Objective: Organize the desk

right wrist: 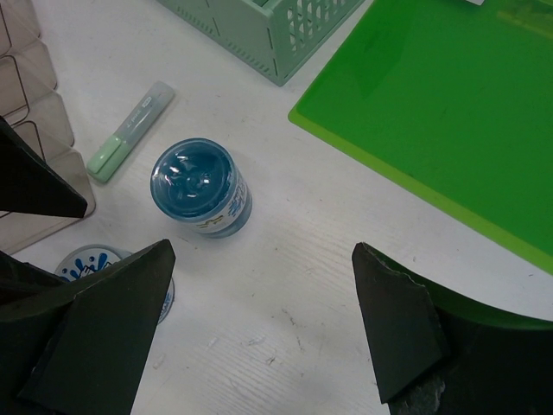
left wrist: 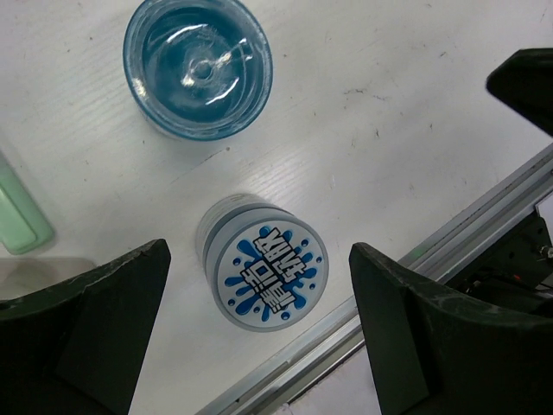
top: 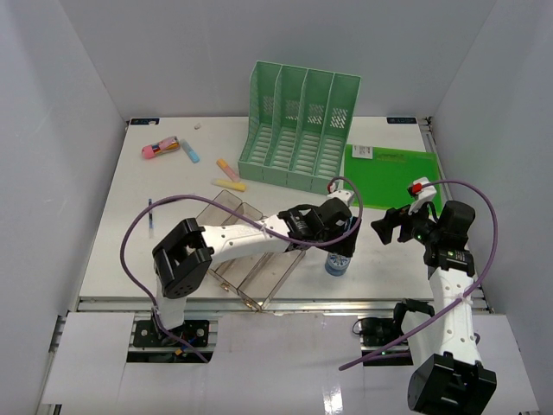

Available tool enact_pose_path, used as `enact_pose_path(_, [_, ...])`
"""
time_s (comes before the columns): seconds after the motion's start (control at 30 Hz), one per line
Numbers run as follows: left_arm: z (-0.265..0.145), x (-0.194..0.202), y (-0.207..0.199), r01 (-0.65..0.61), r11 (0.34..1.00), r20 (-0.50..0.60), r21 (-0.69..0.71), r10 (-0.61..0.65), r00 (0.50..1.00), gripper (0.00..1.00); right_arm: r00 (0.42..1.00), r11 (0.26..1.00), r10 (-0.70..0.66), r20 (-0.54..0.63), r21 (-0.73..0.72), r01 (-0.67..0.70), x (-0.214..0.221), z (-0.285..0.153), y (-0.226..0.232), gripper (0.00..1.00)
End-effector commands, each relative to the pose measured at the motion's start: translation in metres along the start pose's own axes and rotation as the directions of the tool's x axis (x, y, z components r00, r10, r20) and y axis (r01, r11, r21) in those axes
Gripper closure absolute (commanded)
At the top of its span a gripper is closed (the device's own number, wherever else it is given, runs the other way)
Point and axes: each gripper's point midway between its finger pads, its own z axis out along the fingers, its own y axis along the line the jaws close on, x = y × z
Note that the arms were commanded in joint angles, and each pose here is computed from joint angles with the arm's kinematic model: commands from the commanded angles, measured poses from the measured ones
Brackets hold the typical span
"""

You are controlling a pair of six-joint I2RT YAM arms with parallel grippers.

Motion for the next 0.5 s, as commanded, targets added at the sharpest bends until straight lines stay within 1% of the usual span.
enact_pose_path(0.0, [-0.001,-0.008,-0.008,-0.100,0.995,0.011,-0.032,0.100,0.995,0.04,0.999,1.000,-0.023,0.045,0.002,0.023,-0.021,-0.005,0.001,0.10])
enact_pose_path(0.13, [0.005,0.002,-0.016,-0.137,0.990,-0.021,-0.025,0.136,0.990,0.04,0.999,1.000,-0.023,0.044,0.004,0.023,-0.020,-0.006,0.000,0.10])
enact_pose_path(0.37, [0.010,0.009,-0.010,-0.174,0.981,-0.043,-0.085,0.170,0.984,0.04,0.999,1.000,-0.020,0.045,-0.006,0.021,-0.020,-0.005,0.002,0.10])
enact_pose_path(0.47, [0.011,0.012,-0.013,-0.188,0.978,-0.050,-0.086,0.185,0.982,0.04,0.999,1.000,-0.019,0.044,-0.003,0.019,-0.019,-0.005,0.002,0.10])
